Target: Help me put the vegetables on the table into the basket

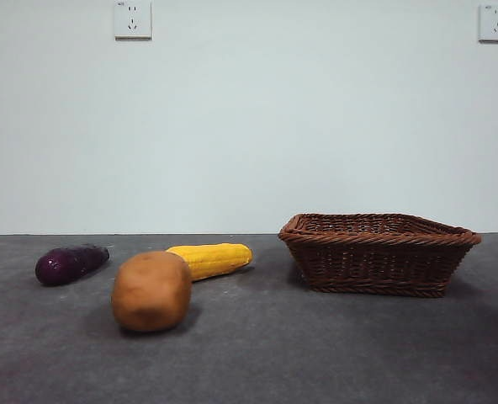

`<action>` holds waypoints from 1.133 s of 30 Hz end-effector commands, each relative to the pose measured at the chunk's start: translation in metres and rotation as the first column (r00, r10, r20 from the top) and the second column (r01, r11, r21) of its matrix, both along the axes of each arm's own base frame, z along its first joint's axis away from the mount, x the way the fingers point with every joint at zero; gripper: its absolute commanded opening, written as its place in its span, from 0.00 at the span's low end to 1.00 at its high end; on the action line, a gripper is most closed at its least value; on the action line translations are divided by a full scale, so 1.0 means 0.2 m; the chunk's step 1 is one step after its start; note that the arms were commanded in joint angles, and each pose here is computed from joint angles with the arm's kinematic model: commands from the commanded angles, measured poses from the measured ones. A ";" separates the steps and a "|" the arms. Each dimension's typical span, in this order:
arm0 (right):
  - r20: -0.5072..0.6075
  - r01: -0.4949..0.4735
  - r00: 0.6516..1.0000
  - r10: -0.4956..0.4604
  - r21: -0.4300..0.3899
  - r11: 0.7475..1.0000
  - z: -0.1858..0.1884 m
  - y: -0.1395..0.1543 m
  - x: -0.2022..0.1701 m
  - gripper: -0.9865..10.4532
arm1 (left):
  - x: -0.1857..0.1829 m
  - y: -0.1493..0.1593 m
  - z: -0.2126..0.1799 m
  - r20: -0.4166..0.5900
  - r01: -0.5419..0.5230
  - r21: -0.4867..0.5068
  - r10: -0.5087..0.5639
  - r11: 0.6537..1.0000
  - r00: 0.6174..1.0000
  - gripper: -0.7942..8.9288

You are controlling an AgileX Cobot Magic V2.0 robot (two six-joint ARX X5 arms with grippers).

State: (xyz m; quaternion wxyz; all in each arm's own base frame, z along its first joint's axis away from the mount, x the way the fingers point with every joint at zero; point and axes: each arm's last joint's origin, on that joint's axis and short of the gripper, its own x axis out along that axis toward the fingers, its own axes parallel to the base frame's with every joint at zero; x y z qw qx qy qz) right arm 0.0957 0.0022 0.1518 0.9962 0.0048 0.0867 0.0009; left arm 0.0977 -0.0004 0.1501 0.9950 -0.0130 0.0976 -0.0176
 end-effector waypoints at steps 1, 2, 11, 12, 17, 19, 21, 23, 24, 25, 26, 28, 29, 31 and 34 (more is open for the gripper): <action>-0.007 0.002 1.000 -0.002 0.012 1.000 -0.01 0.00 0.00 0.09 | 0.00 0.00 -0.02 -0.007 0.015 -0.014 -0.015 1.000 1.000 0.08; -0.007 -0.006 1.000 0.006 0.028 1.000 -0.01 0.00 0.00 0.09 | 0.00 0.00 -0.02 -0.009 0.011 -0.030 -0.011 1.000 1.000 0.08; 0.046 -0.023 0.999 0.002 0.452 0.892 0.12 0.01 -0.02 0.08 | 0.00 0.00 0.11 0.027 0.000 -0.138 0.004 0.990 1.000 0.08; 0.062 -0.027 0.998 -0.001 0.454 0.890 0.17 0.01 -0.03 0.08 | 0.00 -0.01 0.16 0.030 0.014 -0.140 -0.010 0.990 0.999 0.08; 0.041 -0.018 0.999 -0.001 0.453 0.891 0.42 0.01 0.01 0.08 | 0.07 -0.02 0.41 -0.063 0.086 -0.163 -0.097 0.983 0.993 0.08; -0.009 -0.001 1.000 0.005 0.445 0.896 0.49 0.01 0.04 0.08 | 0.10 -0.02 0.49 -0.113 0.093 -0.172 -0.114 0.981 0.987 0.08; -0.069 0.019 0.998 0.013 0.438 0.899 0.56 0.02 0.08 0.08 | 0.13 -0.02 0.56 -0.158 0.089 -0.177 -0.117 0.980 0.981 0.08; -0.135 0.025 0.990 0.036 0.424 0.905 0.61 0.02 0.12 0.08 | 0.17 -0.02 0.62 -0.197 0.082 -0.181 -0.117 0.980 0.973 0.08; -0.169 0.014 0.984 0.060 0.408 0.913 0.64 0.02 0.15 0.08 | 0.19 -0.02 0.66 -0.214 0.078 -0.183 -0.118 0.980 0.970 0.08; -0.205 -0.001 0.975 0.089 0.394 0.919 0.67 0.03 0.18 0.08 | 0.21 -0.02 0.69 -0.234 0.075 -0.184 -0.118 0.980 0.965 0.08; -0.237 -0.016 0.965 0.115 0.385 0.923 0.69 0.03 0.21 0.09 | 0.23 -0.02 0.72 -0.251 0.071 -0.186 -0.118 0.980 0.961 0.08; -0.309 -0.046 0.936 0.170 0.370 0.928 0.72 0.04 0.28 0.09 | 0.27 -0.02 0.78 -0.285 0.065 -0.188 -0.118 0.980 0.951 0.08; -0.340 -0.051 0.922 0.187 0.372 0.927 0.73 0.05 0.31 0.09 | 0.29 -0.02 0.80 -0.297 0.062 -0.189 -0.118 0.980 0.948 0.08; -0.398 -0.034 0.896 0.197 0.382 0.924 0.76 0.05 0.39 0.09 | 0.33 -0.02 0.85 -0.335 0.055 -0.194 -0.119 0.979 0.935 0.08; -0.429 -0.014 0.882 0.195 0.390 0.921 0.79 0.05 0.49 0.09 | 0.39 -0.02 0.89 -0.391 0.072 -0.208 -0.150 0.976 0.908 0.08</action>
